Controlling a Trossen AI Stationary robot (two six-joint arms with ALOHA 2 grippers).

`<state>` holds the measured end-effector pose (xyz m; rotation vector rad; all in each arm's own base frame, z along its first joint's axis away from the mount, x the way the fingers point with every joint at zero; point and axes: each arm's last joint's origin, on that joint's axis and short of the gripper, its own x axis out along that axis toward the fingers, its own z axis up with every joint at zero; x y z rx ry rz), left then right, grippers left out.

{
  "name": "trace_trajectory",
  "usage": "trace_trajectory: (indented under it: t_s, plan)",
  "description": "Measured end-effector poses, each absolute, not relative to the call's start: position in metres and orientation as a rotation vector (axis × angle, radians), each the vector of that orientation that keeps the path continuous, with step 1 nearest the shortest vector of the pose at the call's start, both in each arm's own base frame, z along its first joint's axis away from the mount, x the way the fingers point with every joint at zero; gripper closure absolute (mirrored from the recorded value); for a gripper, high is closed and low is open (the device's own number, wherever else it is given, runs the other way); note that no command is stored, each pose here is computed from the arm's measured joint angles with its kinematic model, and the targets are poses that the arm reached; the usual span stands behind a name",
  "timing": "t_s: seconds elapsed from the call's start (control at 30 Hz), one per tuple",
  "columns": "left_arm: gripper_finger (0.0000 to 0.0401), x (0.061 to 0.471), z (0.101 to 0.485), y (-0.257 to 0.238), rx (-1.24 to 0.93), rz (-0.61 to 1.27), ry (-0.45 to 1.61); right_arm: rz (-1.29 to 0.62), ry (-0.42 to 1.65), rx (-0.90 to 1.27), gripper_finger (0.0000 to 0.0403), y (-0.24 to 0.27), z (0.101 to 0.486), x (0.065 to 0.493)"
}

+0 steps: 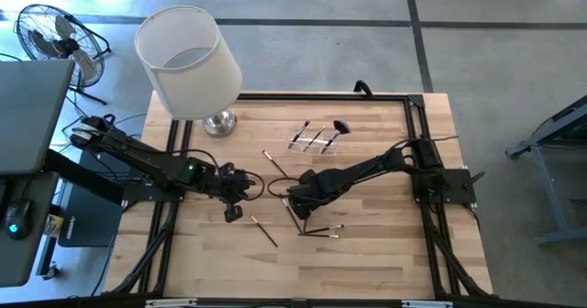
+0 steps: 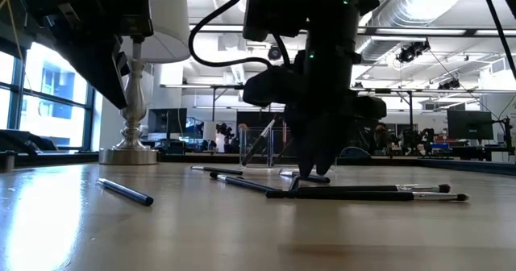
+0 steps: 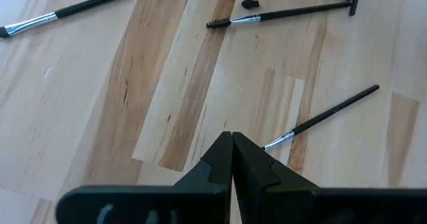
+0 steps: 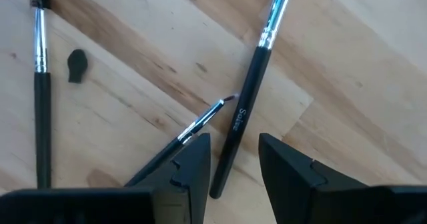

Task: Put items in baskets/containers
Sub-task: Put the eyeshadow brush into the transparent organizer

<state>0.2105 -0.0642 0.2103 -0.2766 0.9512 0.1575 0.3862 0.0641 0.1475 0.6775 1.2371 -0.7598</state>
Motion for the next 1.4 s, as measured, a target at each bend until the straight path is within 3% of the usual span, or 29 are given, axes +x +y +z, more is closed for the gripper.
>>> trace_trajectory:
  t_s: [0.3,0.5,0.6,0.8,0.97,1.1,1.4]
  plan:
    - [0.0401,0.211,0.210,-0.064,-0.276,0.158,0.951,-0.757,1.231,0.628,0.0281,0.063,0.146,0.387]
    - [0.0401,0.211,0.210,-0.064,-0.270,0.170,0.942,-0.736,1.296,0.590,0.0282,0.068,0.124,0.390]
    - [0.0401,0.212,0.211,-0.064,-0.267,0.182,0.926,-0.660,1.337,0.513,0.0299,0.075,0.118,0.390]
    - [0.0400,0.219,0.216,-0.066,-0.299,0.160,0.841,-0.490,1.371,0.269,0.0388,0.089,0.118,0.387]
    - [0.0400,0.231,0.216,-0.070,-0.330,0.137,0.765,-0.354,1.397,0.117,0.0375,0.096,0.118,0.386]
    - [0.0400,0.241,0.206,-0.073,-0.370,0.155,0.766,-0.271,1.400,0.040,0.0394,0.100,0.118,0.386]
    - [0.0400,0.264,0.179,-0.082,-0.473,0.156,0.780,-0.059,1.384,-0.164,0.0395,0.116,0.117,0.385]
